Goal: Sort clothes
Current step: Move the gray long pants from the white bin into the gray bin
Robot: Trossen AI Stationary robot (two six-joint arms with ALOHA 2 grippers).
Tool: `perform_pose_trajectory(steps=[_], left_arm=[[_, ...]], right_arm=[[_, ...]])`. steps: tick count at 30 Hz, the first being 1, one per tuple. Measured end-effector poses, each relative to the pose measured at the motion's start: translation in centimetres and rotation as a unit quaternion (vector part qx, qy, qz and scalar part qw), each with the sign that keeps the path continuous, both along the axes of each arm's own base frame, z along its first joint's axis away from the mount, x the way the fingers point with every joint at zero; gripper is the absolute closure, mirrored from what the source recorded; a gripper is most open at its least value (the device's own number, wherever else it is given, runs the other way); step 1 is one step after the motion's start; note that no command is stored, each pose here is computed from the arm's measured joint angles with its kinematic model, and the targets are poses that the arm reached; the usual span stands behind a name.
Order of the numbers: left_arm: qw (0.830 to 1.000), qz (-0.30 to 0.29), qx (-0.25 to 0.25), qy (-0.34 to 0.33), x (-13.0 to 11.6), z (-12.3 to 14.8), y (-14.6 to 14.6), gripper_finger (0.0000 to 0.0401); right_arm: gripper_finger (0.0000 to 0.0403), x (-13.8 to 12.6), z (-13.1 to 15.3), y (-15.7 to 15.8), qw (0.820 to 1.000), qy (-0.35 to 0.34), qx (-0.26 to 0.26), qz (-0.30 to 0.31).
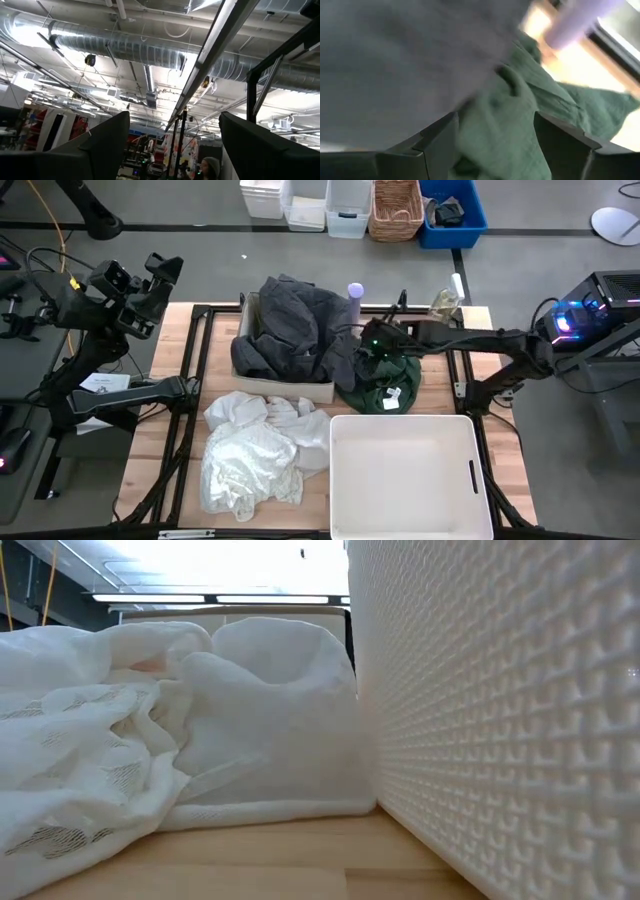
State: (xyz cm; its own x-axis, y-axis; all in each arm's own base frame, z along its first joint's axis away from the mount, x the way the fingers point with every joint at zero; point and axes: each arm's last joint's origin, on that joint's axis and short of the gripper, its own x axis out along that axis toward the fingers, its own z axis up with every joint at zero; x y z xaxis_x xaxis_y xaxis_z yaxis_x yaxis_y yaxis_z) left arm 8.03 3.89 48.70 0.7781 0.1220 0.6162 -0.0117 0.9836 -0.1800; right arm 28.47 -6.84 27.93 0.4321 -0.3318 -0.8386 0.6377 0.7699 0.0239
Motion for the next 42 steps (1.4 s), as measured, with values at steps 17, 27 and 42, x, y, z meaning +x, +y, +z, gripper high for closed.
perform_pose_trajectory(steps=[17, 27, 42], left_arm=[[1.0, -0.013, -0.023, -0.002, 0.1, 0.0, 0.1, 0.0105], [0.999, -0.023, -0.032, -0.001, 0.2, -0.1, 0.1, 0.0105], [1.0, -0.011, -0.017, 0.002, 0.2, -0.1, 0.1, 0.0105]], right_arm=[[0.0396, 1.3, -6.5, -5.9, 0.949, -0.176, 0.044, -0.257], [0.0402, 3.1, -5.9, -6.4, 0.942, -0.27, 0.151, -0.132], [0.0403, 4.6, 1.3, -1.3, 0.855, -0.496, 0.148, -0.011]])
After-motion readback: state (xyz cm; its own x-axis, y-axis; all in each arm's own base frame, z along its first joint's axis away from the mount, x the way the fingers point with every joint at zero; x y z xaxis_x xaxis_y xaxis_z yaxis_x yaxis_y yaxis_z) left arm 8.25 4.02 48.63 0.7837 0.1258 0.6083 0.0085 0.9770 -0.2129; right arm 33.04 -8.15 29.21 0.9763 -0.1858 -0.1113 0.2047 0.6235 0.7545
